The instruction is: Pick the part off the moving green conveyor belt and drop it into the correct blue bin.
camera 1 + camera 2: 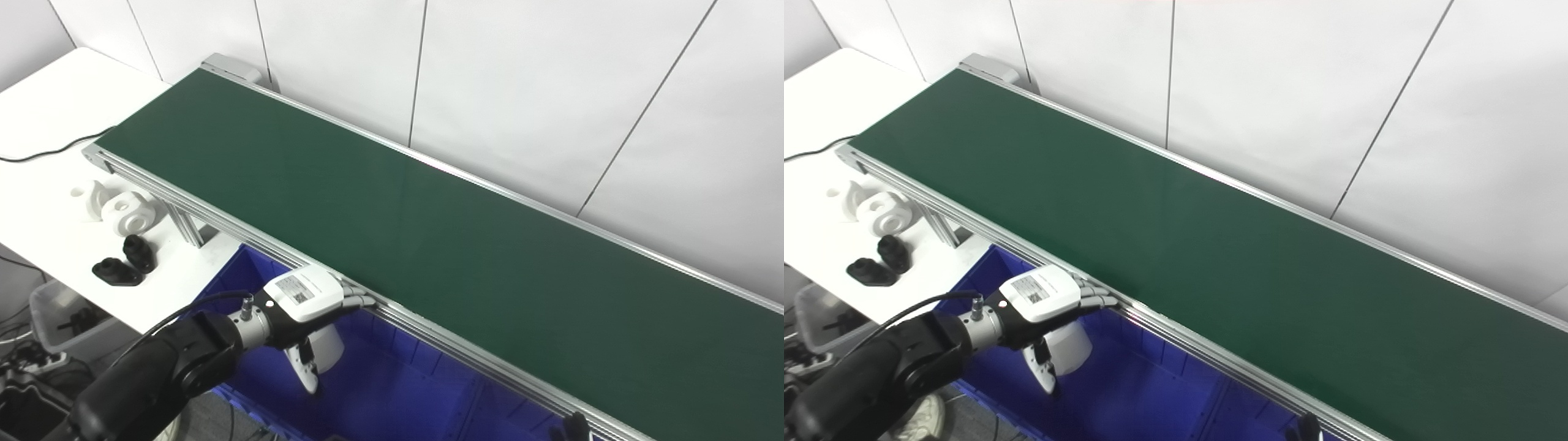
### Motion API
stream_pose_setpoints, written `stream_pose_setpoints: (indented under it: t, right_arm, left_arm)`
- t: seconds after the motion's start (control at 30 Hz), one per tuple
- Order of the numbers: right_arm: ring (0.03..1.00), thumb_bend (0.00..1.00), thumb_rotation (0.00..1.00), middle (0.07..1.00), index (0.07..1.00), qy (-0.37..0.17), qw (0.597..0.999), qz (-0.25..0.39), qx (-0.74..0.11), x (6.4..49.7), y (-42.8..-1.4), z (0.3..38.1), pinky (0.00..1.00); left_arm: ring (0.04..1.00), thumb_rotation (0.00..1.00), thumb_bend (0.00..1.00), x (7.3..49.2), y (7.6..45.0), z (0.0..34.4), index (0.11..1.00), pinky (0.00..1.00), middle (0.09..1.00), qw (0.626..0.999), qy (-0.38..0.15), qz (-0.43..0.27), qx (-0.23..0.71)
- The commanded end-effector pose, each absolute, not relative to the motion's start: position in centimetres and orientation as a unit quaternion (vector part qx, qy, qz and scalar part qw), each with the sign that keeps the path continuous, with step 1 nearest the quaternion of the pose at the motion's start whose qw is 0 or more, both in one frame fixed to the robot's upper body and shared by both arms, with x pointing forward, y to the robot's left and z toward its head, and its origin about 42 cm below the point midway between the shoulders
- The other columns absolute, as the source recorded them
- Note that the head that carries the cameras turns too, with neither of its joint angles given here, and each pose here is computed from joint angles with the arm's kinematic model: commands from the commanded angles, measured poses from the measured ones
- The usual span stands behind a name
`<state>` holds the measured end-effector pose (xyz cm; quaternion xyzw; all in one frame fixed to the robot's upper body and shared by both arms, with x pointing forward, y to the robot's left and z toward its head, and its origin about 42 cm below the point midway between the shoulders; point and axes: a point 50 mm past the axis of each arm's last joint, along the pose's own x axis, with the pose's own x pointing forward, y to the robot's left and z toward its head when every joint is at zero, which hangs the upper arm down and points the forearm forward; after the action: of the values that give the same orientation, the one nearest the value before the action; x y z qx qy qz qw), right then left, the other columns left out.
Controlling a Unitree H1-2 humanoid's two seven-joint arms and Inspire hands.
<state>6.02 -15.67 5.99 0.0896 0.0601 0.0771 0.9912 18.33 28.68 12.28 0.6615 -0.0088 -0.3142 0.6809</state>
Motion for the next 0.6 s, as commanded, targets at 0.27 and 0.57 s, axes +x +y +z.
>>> stream_pose_setpoints:
  t: [0.27, 0.57]
  right_arm:
    - [0.972, 0.82, 1.00, 1.000, 1.000, 0.050, 0.992, 0.084, 0.083, 5.9, -15.1, 6.9, 1.00]
    - [0.911, 0.85, 0.97, 0.973, 1.000, 0.051, 0.993, 0.085, 0.071, 6.0, -13.0, 7.0, 0.93]
  left_arm:
    - [0.906, 0.69, 1.00, 13.9, 24.3, 18.7, 0.925, 0.92, 0.914, 0.880, -0.158, -0.275, 0.354]
    - [0.993, 0.76, 0.91, 9.0, 18.2, 19.4, 0.994, 0.96, 0.994, 0.947, -0.239, -0.171, 0.126]
